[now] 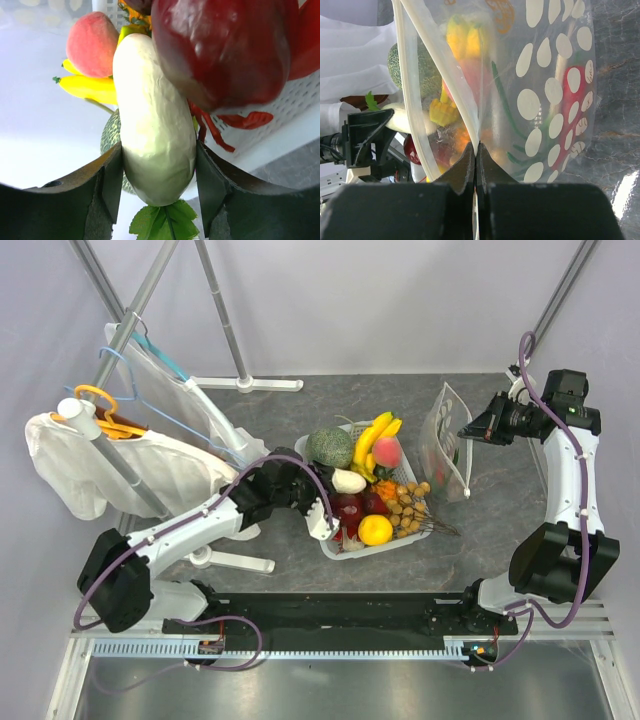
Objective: Place the food in the zip-top bag and seal the zipper
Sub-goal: Pick up the fake vegetable from the bin, then place the fake vegetable in the zipper food storage bag.
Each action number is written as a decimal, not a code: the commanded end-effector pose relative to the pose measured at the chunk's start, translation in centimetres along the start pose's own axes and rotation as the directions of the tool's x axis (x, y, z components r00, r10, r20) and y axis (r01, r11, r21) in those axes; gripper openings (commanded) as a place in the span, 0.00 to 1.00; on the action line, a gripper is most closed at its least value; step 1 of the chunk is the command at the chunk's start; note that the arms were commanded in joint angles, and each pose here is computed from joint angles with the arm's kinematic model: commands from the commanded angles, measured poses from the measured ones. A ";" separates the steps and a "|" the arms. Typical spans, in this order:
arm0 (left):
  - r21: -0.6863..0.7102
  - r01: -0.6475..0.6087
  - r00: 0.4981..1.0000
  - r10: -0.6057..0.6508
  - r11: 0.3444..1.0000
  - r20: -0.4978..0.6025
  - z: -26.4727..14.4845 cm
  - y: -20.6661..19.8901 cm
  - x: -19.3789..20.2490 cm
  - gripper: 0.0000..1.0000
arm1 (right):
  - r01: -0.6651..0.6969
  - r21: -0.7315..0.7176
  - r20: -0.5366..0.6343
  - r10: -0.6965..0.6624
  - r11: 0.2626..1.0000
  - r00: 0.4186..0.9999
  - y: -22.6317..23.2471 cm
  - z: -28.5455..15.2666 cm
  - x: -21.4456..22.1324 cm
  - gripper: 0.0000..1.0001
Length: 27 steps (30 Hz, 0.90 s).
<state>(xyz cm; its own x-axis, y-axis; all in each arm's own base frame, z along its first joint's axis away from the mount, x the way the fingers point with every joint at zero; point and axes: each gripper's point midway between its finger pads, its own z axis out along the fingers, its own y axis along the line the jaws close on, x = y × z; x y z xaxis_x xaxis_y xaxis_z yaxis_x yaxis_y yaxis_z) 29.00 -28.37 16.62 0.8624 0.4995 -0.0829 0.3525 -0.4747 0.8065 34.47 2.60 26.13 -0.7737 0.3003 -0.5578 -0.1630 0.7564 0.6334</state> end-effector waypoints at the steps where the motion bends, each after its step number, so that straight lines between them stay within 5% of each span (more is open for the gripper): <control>1: -0.018 -0.058 0.998 0.057 0.998 -0.015 -2.0 1.6 -0.3 0.44 | 0.028 -0.028 0.007 -0.028 0.999 1.000 0.4 -0.1 -0.3 0.00; 14: -0.186 -0.021 0.995 0.039 0.982 0.096 -3.7 10.6 -5.4 0.45 | 0.000 -0.048 -0.009 0.000 0.999 1.000 0.0 0.7 0.6 0.00; 20: -0.198 0.203 0.963 -0.159 0.959 0.219 -3.3 15.6 -8.8 0.45 | -0.008 -0.086 -0.021 0.006 0.996 1.000 0.9 1.3 1.2 0.00; 22: -0.122 0.370 0.908 -0.330 0.921 0.259 -2.9 17.0 -10.2 0.44 | 0.005 -0.099 -0.022 -0.007 0.995 1.000 1.4 1.6 1.2 0.00; 24: -0.065 0.550 0.802 -0.506 0.833 0.317 -4.0 19.7 -12.3 0.40 | 0.009 -0.098 -0.024 -0.011 0.995 1.000 1.7 2.0 1.3 0.00; 25: 0.049 0.618 0.749 -0.606 0.785 0.267 -2.1 17.9 -12.9 0.38 | 0.004 -0.096 -0.023 -0.006 0.995 1.000 1.9 2.0 1.4 0.00; 26: 0.076 0.742 0.618 -0.723 0.667 0.309 -3.7 20.4 -14.1 0.37 | 0.010 -0.096 -0.014 -0.012 0.995 1.000 2.0 2.0 1.2 0.00; 27: 0.123 0.789 0.548 -0.781 0.601 0.299 -3.7 20.6 -14.6 0.36 | 0.016 -0.098 -0.012 -0.017 0.995 1.000 2.2 2.2 1.2 0.00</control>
<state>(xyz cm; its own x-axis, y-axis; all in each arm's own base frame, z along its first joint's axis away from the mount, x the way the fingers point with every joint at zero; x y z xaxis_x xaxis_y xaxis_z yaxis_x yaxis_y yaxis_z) 25.76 -41.43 34.51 0.7536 0.4204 -0.5054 0.6089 -0.1568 0.7776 34.12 4.92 24.44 -0.8067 0.2856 -0.5173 -0.1846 0.7098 0.6798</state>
